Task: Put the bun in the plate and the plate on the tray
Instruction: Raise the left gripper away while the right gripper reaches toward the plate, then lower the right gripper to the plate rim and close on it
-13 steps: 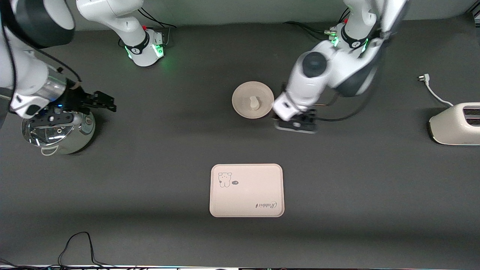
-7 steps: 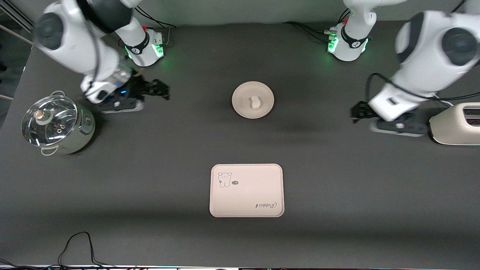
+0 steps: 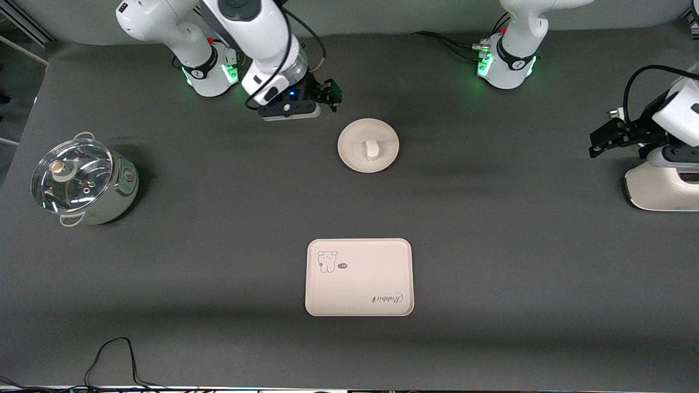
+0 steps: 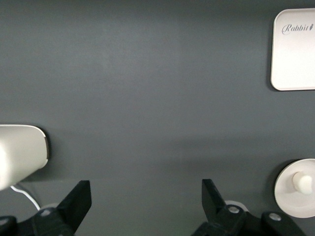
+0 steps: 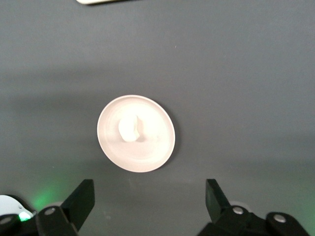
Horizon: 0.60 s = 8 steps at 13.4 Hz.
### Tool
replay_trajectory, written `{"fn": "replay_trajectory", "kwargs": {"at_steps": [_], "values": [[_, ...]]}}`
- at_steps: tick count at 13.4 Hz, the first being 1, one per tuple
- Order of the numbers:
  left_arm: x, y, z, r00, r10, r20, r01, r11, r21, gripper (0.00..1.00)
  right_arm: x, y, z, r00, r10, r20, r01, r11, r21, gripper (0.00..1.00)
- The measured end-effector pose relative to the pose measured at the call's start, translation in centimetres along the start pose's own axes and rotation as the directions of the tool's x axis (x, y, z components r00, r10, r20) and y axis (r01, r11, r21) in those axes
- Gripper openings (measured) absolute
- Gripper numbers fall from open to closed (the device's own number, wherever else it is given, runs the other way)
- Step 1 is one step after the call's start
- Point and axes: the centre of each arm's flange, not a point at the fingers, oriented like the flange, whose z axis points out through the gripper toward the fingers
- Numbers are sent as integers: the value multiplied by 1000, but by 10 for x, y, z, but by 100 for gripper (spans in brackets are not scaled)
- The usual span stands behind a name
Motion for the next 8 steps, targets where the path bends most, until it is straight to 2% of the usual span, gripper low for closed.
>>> {"fn": "replay_trajectory", "kwargs": {"at_steps": [3,8], "values": [[0,5,2,1000,-26,4,26,1000,1,100,4,13,46,1000,20,-23,-20,1000,4,100],[1,4,-6,999,-29,-15,29,1000,-1,100,-18,10,185,999,-13,-48,12,1000,-26,100]]}}
